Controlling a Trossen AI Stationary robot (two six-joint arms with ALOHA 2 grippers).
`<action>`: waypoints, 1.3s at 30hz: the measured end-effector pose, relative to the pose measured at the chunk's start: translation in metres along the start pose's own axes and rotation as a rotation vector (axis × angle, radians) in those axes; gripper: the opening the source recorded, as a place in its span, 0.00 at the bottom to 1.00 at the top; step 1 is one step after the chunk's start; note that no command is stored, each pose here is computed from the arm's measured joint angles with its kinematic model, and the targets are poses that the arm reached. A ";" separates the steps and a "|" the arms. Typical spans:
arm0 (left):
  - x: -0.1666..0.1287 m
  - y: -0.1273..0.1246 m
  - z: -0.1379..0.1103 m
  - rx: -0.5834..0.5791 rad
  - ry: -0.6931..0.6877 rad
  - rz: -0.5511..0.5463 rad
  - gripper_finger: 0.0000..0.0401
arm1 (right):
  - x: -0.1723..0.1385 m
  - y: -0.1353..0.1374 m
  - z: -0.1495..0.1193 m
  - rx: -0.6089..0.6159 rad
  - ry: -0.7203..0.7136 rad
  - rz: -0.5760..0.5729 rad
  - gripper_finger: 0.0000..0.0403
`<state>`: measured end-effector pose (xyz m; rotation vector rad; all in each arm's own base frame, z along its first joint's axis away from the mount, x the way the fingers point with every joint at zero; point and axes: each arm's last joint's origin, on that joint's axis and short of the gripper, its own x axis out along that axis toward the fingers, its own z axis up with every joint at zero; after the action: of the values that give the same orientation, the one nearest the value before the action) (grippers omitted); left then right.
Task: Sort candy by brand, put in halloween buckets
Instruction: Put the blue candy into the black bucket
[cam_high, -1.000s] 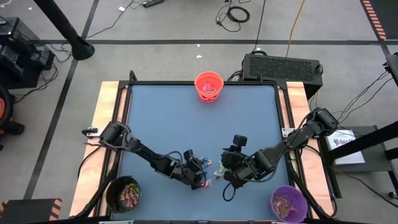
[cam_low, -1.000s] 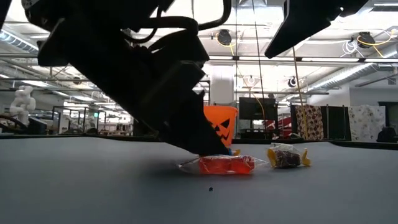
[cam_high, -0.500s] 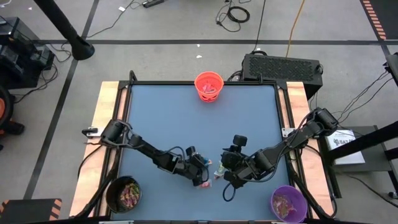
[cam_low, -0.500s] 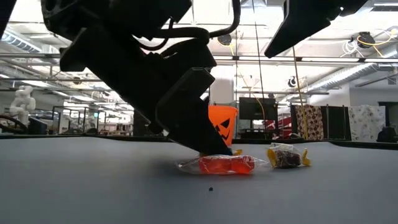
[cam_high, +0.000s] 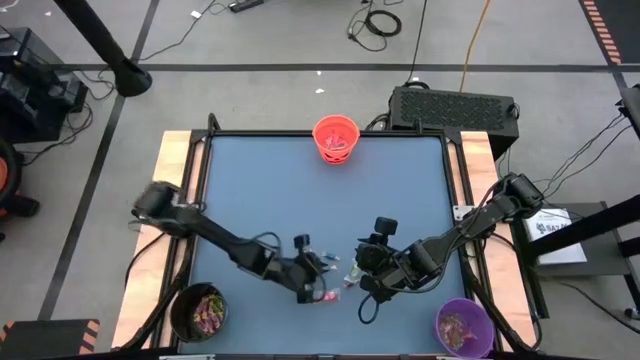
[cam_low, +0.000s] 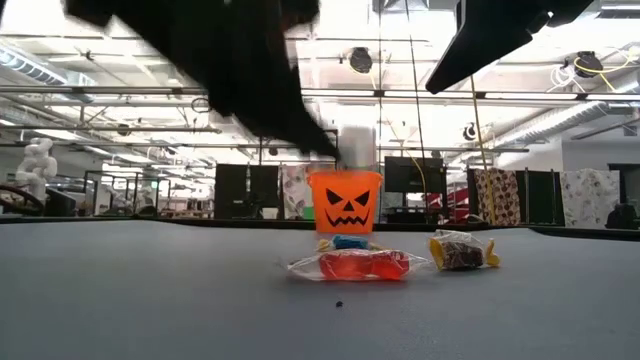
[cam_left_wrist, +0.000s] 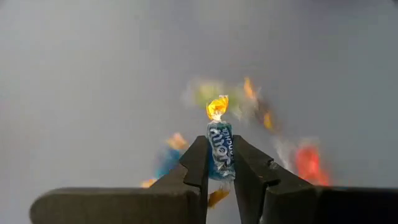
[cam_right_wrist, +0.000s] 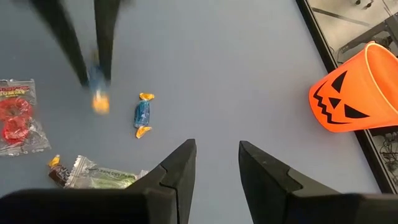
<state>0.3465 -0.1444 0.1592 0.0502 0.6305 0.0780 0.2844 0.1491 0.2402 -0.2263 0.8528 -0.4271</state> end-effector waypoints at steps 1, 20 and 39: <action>-0.014 0.001 0.010 0.012 -0.029 0.020 0.12 | 0.000 0.000 0.000 -0.001 0.000 0.000 0.28; -0.221 0.048 0.072 -0.046 -0.707 0.133 0.12 | -0.001 0.002 0.000 0.015 -0.003 0.009 0.28; -0.230 0.058 0.058 0.107 -0.860 0.127 0.12 | -0.001 0.002 0.000 0.020 -0.010 0.011 0.28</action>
<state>0.1922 -0.1081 0.3456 0.2141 -0.2297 0.1346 0.2843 0.1517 0.2407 -0.2050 0.8392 -0.4238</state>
